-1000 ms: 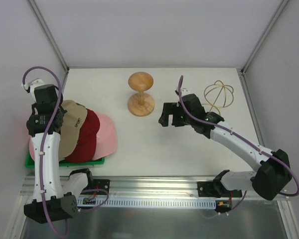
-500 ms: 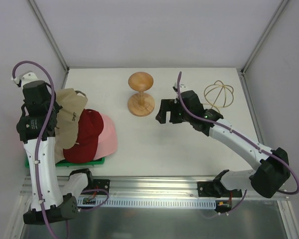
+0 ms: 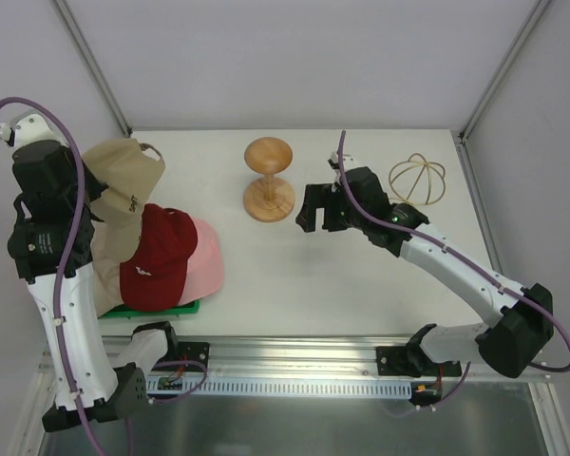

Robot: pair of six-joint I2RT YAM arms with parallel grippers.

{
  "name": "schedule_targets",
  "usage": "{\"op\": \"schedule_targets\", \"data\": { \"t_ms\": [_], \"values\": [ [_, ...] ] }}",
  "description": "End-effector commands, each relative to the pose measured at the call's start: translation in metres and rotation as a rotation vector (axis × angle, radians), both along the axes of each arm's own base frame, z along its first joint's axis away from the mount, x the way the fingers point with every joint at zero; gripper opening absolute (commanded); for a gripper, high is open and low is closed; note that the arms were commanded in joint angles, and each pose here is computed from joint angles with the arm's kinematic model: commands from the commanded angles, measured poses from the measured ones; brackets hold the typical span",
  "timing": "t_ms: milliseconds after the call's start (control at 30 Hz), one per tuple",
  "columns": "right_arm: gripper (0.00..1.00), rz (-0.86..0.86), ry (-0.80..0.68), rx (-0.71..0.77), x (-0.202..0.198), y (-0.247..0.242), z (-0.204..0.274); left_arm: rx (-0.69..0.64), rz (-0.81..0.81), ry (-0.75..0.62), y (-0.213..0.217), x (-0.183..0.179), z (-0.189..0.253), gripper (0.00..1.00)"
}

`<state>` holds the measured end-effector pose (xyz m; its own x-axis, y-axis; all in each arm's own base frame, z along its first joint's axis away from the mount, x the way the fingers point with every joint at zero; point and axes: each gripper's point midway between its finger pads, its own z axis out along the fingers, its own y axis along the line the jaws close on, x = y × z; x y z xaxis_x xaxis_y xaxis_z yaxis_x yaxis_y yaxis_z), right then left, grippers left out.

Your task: Stack the hats

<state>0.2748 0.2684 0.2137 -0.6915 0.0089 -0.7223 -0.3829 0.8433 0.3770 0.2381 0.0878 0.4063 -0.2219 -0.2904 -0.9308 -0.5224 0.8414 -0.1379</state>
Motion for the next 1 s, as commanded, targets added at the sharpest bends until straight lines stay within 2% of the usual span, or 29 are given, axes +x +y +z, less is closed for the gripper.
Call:
{"op": "schedule_targets", "data": {
  "t_ms": [0, 200, 500, 567, 800, 900, 967],
  "values": [
    [0.99, -0.029, -0.088, 0.002, 0.005, -0.008, 0.033, -0.021, -0.078, -0.077, -0.016, 0.008, 0.025, 0.00],
    [0.99, -0.090, -0.172, 0.039, 0.004, -0.028, 0.071, -0.023, -0.157, -0.096, -0.052, 0.027, 0.037, 0.00],
    [0.99, -0.112, -0.239, 0.158, -0.005, -0.040, 0.122, -0.106, -0.238, -0.124, -0.103, 0.057, 0.046, 0.00],
    [1.00, -0.148, -0.257, 0.134, -0.004, -0.051, 0.127, -0.114, -0.254, -0.120, -0.121, 0.064, 0.043, 0.00],
    [0.99, -0.424, -0.297, 0.139, 0.011, -0.134, 0.187, -0.164, -0.341, -0.159, -0.190, 0.089, 0.042, 0.00],
    [0.99, -0.545, -0.328, 0.180, 0.018, -0.176, 0.216, -0.173, -0.396, -0.175, -0.229, 0.101, 0.046, 0.00],
    [0.99, -0.558, -0.337, 0.226, 0.018, -0.186, 0.232, -0.178, -0.424, -0.202, -0.249, 0.106, 0.055, 0.00]
  ]
}}
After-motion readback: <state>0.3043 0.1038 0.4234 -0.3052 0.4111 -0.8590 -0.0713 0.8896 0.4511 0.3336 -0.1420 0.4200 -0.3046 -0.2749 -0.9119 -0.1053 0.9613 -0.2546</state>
